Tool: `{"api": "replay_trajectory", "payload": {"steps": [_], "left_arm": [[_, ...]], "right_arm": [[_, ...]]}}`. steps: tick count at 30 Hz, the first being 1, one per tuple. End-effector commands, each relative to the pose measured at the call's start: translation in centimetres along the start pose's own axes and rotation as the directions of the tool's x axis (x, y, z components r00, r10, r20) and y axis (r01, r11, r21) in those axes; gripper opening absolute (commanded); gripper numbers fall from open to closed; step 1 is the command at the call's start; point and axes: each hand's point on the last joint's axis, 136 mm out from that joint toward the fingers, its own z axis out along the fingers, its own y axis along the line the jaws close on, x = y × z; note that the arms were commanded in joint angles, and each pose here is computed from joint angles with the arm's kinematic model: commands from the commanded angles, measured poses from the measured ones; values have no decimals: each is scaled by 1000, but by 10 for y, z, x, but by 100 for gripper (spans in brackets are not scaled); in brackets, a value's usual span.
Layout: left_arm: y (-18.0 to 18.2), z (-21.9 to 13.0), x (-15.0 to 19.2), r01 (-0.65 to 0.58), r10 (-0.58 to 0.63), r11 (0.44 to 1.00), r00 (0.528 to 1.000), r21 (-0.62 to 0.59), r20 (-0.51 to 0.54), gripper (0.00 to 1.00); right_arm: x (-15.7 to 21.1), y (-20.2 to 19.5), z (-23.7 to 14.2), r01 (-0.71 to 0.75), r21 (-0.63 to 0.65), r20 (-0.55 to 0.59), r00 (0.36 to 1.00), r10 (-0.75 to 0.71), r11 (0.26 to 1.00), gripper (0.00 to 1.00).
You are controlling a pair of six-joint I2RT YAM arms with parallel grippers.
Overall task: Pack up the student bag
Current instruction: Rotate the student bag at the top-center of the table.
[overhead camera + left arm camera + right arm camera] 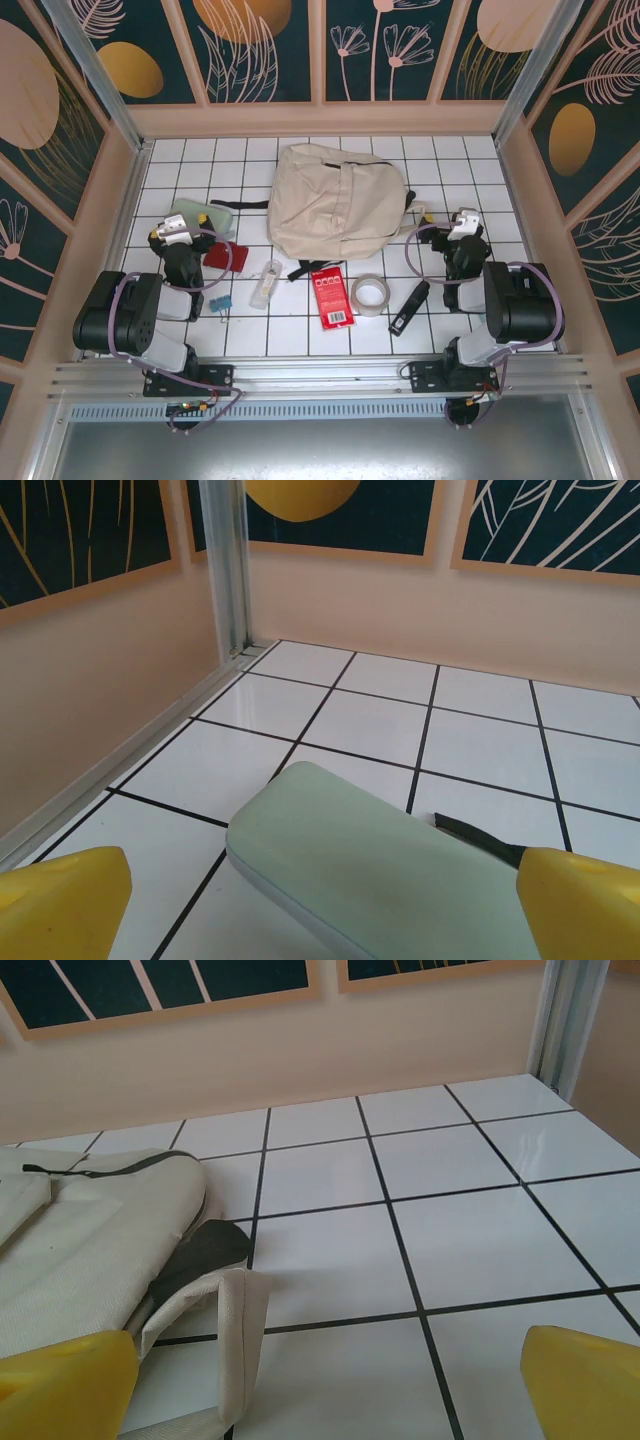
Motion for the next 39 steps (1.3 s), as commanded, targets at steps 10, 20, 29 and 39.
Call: {"api": "replay_trajectory", "payload": {"steps": [10, 20, 29, 39], "left_arm": [[-3, 3, -13, 4, -5, 1000, 999, 12, 45, 99], [-3, 3, -13, 3, -4, 1000, 999, 13, 43, 99], [-1, 2, -23, 3, -3, 1000, 999, -4, 53, 99], [22, 16, -82, 331, -411, 868, 897, -369, -163, 99]], "right_arm": [[-8, -1, 4, -7, 1, 23, 1000, 7, 1000, 99], [-8, -1, 4, -9, -1, 22, 1000, 9, 1000, 99], [-21, -16, -9, -35, 129, 91, 996, 24, 991, 99], [-74, -55, -35, -571, 202, 207, 819, 535, 796, 99]]}}
